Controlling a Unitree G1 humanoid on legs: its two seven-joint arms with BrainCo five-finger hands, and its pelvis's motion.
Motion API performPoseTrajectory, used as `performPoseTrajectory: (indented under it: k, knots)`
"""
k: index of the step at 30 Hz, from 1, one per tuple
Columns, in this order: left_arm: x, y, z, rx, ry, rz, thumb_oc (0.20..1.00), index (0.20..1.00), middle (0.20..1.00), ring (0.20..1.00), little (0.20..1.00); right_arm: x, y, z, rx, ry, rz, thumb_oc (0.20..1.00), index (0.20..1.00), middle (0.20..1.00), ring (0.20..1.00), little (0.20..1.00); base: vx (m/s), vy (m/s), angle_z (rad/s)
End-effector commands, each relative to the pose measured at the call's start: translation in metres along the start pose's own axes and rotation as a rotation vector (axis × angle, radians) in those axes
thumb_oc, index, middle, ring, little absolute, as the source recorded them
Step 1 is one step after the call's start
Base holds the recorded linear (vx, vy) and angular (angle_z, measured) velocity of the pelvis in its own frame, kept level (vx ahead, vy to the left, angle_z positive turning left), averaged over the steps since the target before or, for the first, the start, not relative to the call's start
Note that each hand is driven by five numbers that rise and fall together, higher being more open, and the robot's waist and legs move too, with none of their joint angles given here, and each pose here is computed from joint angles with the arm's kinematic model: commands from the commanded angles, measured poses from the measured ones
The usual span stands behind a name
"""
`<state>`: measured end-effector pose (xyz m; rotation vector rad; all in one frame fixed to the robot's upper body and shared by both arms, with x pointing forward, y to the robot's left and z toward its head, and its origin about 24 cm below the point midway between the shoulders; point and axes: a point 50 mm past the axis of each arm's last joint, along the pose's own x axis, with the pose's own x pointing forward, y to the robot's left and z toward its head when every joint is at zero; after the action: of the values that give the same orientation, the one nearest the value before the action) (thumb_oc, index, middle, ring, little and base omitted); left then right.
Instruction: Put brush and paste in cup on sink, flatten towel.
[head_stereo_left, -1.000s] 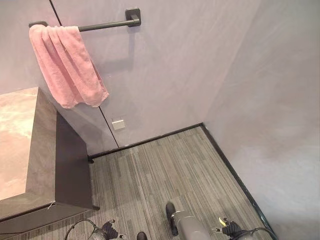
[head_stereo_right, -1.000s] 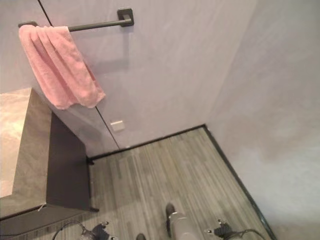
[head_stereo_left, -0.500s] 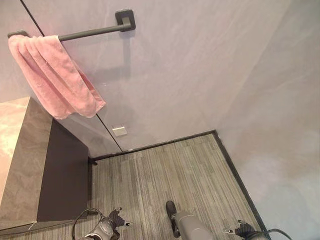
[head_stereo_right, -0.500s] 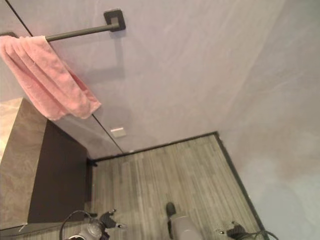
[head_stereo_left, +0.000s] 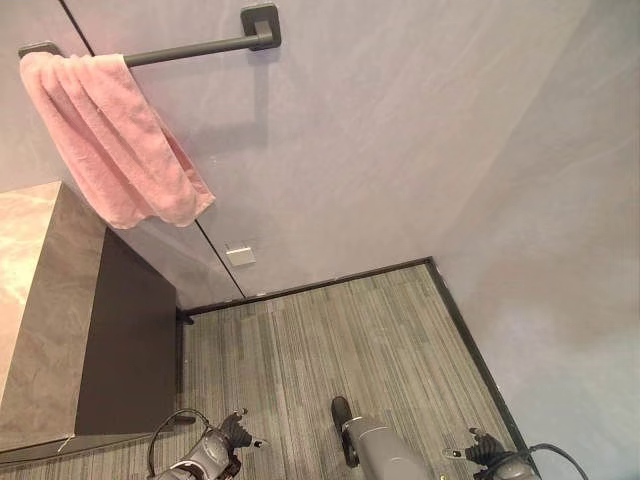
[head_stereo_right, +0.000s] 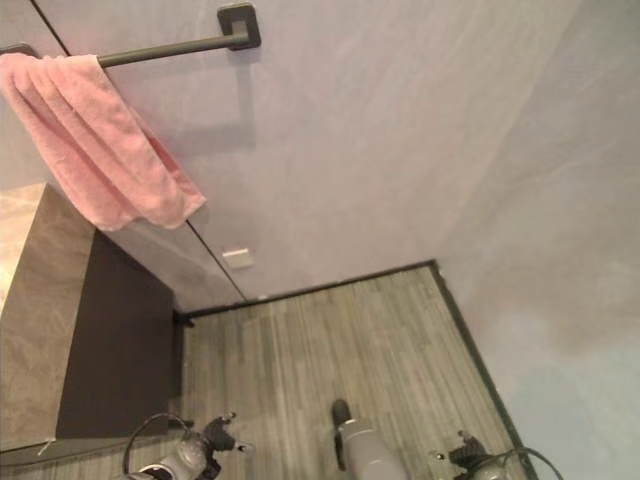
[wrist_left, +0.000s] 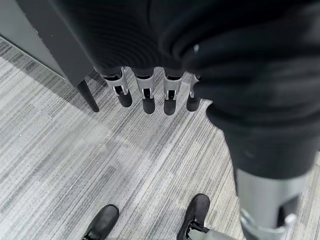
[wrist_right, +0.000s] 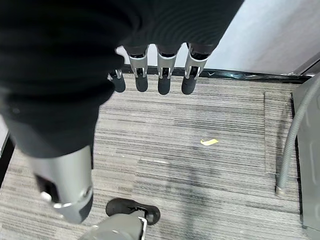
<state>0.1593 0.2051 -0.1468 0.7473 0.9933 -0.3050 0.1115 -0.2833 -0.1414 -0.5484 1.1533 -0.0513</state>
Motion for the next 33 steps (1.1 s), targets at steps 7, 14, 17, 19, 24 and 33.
performPoseTrajectory:
  k: [7, 14, 17, 19, 24, 33]
  knots:
    - [0.001, 0.008, 0.006, 0.014, -0.046, 0.016, 1.0, 1.0, 1.0, 1.0, 1.0, -0.004, -0.003, -0.023, 0.005, 0.091, -0.028, 1.0, 1.0, 1.0, 1.0, 1.0, 0.03, -0.019, 0.38]
    - [0.0, 0.012, -0.002, -0.009, -0.005, 0.029, 1.0, 1.0, 1.0, 1.0, 1.0, -0.003, -0.006, -0.018, 0.028, 0.066, -0.037, 1.0, 1.0, 1.0, 1.0, 1.0, 0.09, -0.066, 0.1]
    - [0.0, 0.02, -0.004, -0.049, 0.004, 0.058, 1.0, 1.0, 1.0, 1.0, 1.0, -0.007, -0.007, -0.037, 0.072, 0.117, -0.052, 1.0, 1.0, 1.0, 1.0, 1.0, 0.12, -0.14, 0.23]
    - [0.001, 0.032, 0.002, -0.073, -0.013, 0.098, 1.0, 1.0, 1.0, 1.0, 1.0, -0.009, -0.01, -0.043, 0.108, 0.134, -0.07, 1.0, 1.0, 1.0, 1.0, 1.0, 0.04, -0.159, 0.62]
    - [0.002, 0.052, 0.011, -0.09, -0.035, 0.17, 1.0, 1.0, 1.0, 1.0, 1.0, -0.013, -0.018, -0.058, 0.152, 0.195, -0.124, 1.0, 1.0, 1.0, 1.0, 1.0, 0.18, 0.036, 0.36]
    - [-0.002, 0.063, 0.001, -0.079, -0.052, 0.214, 1.0, 1.0, 1.0, 1.0, 1.0, -0.003, -0.027, -0.014, 0.192, 0.023, -0.147, 1.0, 1.0, 1.0, 1.0, 1.0, 0.32, 0.371, -0.56]
